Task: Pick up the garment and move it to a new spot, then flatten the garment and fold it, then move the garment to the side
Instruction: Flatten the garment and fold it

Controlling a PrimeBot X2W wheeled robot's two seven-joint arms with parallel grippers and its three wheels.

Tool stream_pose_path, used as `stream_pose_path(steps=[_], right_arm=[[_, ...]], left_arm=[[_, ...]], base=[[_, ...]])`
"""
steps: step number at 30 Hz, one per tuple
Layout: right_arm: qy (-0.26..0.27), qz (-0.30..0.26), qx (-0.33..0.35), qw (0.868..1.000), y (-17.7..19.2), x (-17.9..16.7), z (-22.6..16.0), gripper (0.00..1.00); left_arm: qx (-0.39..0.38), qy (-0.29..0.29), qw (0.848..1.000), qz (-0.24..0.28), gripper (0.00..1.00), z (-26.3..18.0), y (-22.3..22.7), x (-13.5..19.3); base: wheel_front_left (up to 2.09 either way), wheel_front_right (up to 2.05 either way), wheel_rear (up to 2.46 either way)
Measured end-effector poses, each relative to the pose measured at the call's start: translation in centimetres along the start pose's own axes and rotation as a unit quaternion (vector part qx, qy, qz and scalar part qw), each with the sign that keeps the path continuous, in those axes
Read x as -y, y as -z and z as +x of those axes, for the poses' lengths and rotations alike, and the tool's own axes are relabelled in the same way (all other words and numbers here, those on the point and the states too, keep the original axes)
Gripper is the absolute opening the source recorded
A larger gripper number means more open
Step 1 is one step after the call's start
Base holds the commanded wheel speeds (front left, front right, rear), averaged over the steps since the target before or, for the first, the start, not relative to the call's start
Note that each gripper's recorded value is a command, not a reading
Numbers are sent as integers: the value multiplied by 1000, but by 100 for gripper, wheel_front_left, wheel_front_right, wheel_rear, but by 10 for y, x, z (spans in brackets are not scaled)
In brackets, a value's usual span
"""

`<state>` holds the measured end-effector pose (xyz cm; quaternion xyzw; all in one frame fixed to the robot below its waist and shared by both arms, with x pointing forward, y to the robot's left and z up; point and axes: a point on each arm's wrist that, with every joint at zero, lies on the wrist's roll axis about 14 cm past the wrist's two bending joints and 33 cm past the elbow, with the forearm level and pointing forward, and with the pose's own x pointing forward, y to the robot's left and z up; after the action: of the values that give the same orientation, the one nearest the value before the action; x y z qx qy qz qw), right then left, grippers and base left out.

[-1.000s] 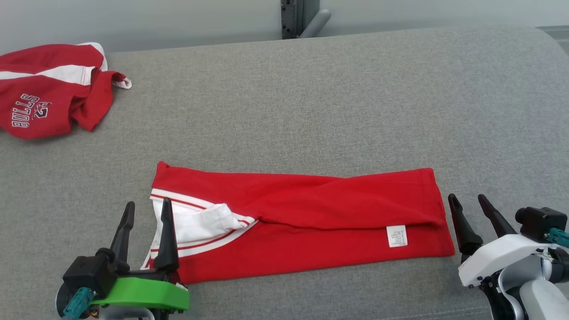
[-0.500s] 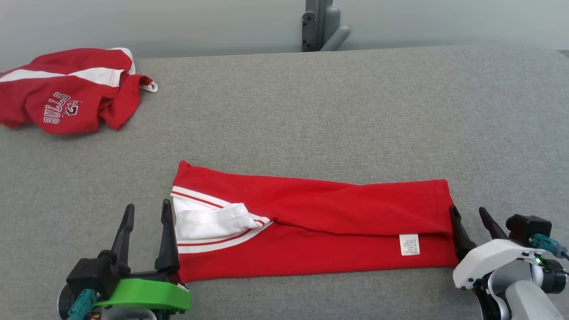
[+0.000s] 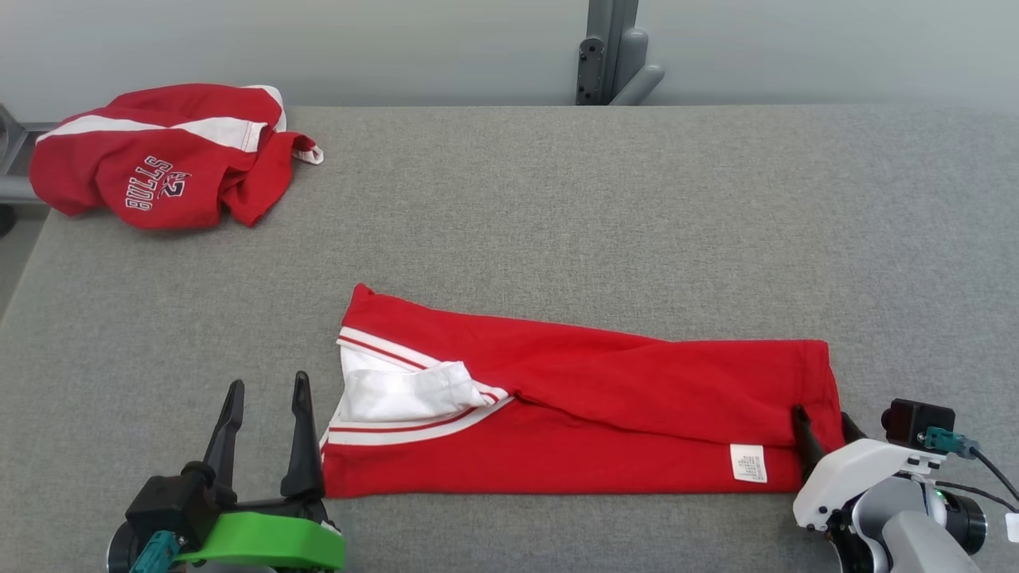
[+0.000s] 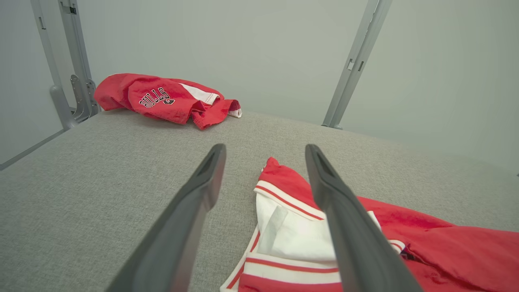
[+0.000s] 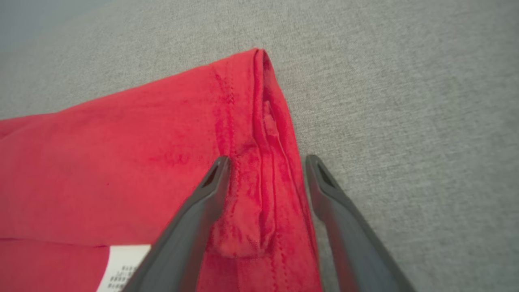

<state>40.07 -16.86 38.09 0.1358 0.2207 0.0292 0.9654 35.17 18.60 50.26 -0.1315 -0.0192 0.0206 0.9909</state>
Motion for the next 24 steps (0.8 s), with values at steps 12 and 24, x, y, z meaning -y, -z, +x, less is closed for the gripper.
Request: stream_pose_path(steps=[12,24], right_arm=[[-2,38,10,999,-10,0,3,0],[56,15,56,997,-60,72,-13,0]], left_arm=[[-6,3,1000,-1,100,1,5,3],[-12,26,1000,-6,100,11,11,20]], base=[[0,0,0],[0,0,0]])
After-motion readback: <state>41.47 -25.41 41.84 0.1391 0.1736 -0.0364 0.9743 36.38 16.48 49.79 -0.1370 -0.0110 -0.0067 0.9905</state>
